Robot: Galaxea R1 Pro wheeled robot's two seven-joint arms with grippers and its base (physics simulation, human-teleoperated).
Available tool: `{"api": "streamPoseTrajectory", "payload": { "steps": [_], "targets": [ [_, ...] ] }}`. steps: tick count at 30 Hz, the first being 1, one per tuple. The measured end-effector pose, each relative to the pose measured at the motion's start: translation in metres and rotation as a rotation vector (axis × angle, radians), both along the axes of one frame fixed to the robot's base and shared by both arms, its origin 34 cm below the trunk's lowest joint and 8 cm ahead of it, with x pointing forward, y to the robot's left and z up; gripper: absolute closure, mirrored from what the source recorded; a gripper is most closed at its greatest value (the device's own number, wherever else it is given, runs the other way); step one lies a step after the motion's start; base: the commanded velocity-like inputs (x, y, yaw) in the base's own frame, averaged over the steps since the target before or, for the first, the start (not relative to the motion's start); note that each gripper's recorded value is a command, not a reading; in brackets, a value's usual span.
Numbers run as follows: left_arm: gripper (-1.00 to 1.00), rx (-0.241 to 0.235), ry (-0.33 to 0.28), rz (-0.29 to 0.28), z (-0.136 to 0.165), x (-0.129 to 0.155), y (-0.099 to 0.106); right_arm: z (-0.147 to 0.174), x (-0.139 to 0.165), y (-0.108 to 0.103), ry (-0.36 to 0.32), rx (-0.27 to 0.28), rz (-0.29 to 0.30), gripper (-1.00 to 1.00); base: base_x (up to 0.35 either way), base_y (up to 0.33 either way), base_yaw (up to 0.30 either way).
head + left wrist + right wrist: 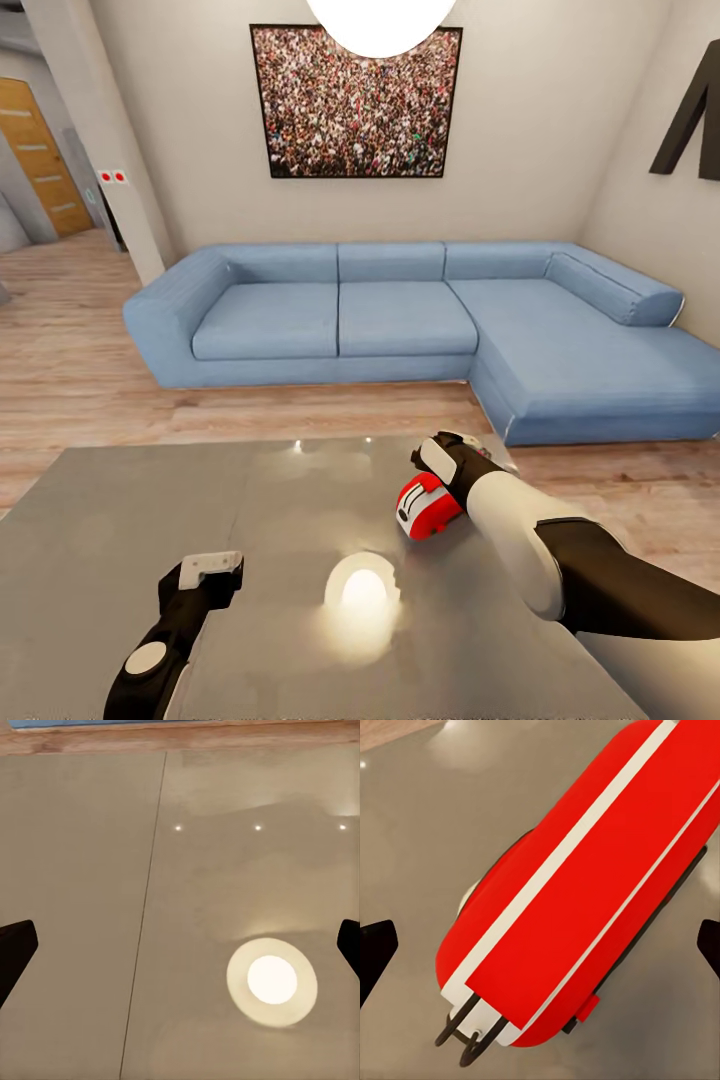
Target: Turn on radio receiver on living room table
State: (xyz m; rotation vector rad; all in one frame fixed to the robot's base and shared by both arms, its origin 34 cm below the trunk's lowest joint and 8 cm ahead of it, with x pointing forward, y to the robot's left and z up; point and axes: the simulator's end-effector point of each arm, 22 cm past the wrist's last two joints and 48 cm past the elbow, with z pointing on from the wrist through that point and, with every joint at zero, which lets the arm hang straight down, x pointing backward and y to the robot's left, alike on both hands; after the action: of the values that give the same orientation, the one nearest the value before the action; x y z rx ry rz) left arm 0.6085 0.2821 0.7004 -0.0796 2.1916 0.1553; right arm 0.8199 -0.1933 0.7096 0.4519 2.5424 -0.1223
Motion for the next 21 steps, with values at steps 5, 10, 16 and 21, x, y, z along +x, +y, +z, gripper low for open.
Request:
{"api": "streamPoseTrajectory", "payload": {
  "steps": [5, 10, 16, 21],
  "targets": [
    [-1.0, 0.0, 0.008, 0.0, -0.004, -0.001, 0.0, -0.006, -0.001, 0.0, 0.009, 0.0, 0.0, -1.0, 0.0, 0.0, 0.0],
    [-1.0, 0.0, 0.016, 0.0, -0.008, -0.002, 0.0, -0.011, -0.002, 0.0, 0.017, 0.0, 0.001, -1.0, 0.0, 0.0, 0.0],
    [-1.0, 0.0, 0.026, 0.0, -0.012, -0.004, 0.0, -0.018, -0.003, 0.0, 0.026, 0.001, 0.001, -1.0, 0.0, 0.0, 0.0],
    [-1.0, 0.001, 0.034, 0.001, -0.016, -0.005, 0.0, -0.023, -0.004, 0.0, 0.034, 0.001, 0.001, -1.0, 0.0, 0.0, 0.0]
  ]
}}
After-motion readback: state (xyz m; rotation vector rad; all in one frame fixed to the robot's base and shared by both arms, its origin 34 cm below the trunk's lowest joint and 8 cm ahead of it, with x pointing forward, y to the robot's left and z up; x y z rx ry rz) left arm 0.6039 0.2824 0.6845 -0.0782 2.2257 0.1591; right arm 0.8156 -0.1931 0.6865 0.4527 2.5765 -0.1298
